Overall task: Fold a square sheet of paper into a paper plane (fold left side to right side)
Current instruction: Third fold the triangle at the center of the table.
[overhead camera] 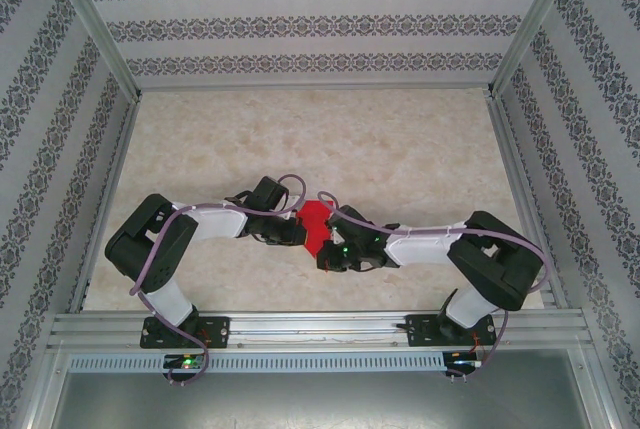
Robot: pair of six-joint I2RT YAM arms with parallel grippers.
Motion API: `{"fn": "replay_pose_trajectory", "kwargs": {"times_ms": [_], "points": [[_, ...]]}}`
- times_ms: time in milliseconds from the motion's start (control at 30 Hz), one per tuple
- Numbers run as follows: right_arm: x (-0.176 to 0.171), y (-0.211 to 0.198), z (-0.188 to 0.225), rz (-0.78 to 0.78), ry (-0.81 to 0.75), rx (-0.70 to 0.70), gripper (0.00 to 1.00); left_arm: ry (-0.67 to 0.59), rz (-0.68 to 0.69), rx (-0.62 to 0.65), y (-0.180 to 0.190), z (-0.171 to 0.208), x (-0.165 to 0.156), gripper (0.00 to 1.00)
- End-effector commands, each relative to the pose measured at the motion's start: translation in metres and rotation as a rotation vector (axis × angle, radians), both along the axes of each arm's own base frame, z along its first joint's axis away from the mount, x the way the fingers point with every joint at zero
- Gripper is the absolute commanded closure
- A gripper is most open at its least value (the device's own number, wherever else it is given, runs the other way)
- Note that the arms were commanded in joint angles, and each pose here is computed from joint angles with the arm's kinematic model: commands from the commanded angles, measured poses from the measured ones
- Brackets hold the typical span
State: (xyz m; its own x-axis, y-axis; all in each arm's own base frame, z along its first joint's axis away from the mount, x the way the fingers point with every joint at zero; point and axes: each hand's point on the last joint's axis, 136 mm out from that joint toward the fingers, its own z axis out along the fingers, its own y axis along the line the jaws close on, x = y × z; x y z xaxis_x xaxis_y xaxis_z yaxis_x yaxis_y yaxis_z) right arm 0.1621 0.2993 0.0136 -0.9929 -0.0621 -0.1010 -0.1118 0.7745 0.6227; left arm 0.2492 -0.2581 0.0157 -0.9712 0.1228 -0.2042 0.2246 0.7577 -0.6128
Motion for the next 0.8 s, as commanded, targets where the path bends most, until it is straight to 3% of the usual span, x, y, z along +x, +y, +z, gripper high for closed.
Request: {"fn": "replay_pose_trajectory", "kwargs": {"times_ms": [0,500,767], "points": [[-0.029,-0.026,-0.022,0.003,0.102,-0.108,1.0,0.037,0.046,0.184,0.032,-0.035,-0.007,1.0],[-0.042,-0.042,-0.017,-0.011,0.108,-0.101,1.0,0.052,0.06,0.178,0.032,-0.034,-0.009,1.0],[-0.022,-0.047,0.021,-0.039,-0.003,-0.035,1.0,0.07,0.082,0.136,0.026,-0.028,-0.01,1.0]]}}
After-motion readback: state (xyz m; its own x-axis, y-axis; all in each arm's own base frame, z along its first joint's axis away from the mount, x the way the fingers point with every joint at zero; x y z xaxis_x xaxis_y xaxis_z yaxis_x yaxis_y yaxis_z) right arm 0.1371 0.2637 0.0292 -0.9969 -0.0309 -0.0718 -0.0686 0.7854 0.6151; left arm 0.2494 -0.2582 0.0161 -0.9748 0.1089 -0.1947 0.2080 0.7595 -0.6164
